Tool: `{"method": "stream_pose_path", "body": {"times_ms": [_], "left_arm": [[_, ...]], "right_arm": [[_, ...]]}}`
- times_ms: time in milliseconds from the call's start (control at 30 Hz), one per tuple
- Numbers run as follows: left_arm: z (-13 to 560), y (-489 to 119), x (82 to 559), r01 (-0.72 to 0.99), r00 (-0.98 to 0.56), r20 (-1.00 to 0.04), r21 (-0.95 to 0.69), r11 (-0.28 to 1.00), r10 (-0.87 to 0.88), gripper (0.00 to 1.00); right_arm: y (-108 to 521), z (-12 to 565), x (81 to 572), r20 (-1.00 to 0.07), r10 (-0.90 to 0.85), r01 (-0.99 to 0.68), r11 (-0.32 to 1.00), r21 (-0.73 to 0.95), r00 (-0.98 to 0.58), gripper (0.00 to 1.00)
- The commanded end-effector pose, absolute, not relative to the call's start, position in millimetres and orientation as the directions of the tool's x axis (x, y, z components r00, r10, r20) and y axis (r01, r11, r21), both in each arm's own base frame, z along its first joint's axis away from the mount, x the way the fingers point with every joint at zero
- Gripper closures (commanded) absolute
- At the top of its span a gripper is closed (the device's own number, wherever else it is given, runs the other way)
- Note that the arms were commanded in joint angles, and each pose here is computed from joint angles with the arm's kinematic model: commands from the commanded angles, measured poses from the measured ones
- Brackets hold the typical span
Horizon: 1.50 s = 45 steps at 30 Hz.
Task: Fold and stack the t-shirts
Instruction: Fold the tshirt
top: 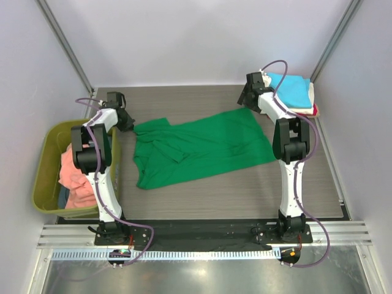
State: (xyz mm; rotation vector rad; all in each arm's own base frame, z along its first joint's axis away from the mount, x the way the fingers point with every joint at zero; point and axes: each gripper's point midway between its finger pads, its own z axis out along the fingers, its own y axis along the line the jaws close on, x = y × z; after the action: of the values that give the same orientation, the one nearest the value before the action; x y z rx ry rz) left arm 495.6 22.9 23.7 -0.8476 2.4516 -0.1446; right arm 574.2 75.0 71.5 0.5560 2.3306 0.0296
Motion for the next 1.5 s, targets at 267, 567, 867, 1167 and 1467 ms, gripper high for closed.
{"method": "stream_pose_path", "body": {"times_ms": [267,567,867,1167,1467], "left_arm": [[-0.6,16.6,495.7,-0.542,-0.679,-0.403,-0.289,0.789,-0.614,1.00],[-7.0,10.0,499.2,-0.542,-0.679,-0.377,-0.321,0.777,-0.630,1.00],[-7.8,8.8,504.6,-0.545,-0.674,-0.373,-0.333,0.770,-0.638,1.00],[18.4,-27.2,542.1,-0.436,-0.714,-0.438,-0.332,0.837,-0.546,1.00],[89.8,-71.1,566.8,-0.320,-0.716,-0.512,-0.363,0.875,-0.474,1.00]], "right_arm": [[79.1,61.8,617.2,-0.702,0.349,0.349,0.925,0.151,-0.621,0.36],[75.8,39.8,615.5,-0.689,0.325,0.352,0.930,0.108,-0.648,0.61],[63.7,41.8,599.9,-0.703,0.325,0.381,0.921,0.082,-0.633,0.99],[36.2,103.5,580.4,-0.768,0.359,0.453,0.886,0.101,-0.530,0.99],[28.4,127.3,568.6,-0.762,0.416,0.457,0.871,0.179,-0.495,0.99]]}}
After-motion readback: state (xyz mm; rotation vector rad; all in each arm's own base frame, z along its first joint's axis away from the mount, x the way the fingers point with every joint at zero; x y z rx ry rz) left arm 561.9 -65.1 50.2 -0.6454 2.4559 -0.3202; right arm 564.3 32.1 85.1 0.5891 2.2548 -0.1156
